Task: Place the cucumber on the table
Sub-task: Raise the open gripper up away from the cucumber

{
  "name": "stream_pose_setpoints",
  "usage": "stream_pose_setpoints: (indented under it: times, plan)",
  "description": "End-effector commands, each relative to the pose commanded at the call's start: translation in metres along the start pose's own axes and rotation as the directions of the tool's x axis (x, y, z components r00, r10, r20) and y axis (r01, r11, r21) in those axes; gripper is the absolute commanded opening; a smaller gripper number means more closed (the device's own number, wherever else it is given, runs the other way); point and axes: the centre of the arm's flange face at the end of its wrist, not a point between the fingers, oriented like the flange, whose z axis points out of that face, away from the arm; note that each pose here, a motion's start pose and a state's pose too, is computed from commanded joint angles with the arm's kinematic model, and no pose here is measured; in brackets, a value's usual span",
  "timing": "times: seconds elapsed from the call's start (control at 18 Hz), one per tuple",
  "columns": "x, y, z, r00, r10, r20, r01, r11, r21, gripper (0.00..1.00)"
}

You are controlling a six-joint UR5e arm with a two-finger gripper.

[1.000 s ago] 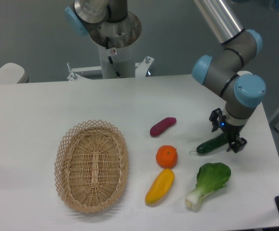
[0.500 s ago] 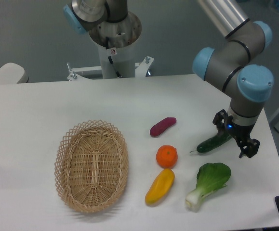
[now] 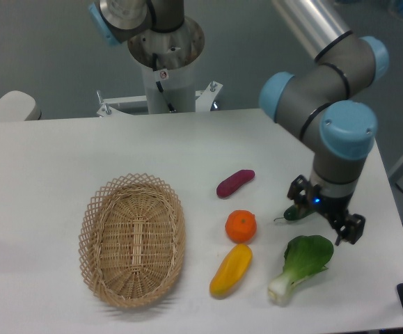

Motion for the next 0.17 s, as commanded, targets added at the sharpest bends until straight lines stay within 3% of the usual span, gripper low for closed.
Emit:
stream_pose_setpoints:
  times: [0.17]
  plan:
    - [0.0012, -0.0020, -0.0033, 1.000, 0.003, 0.003, -0.003, 1.000, 0.001, 1.00]
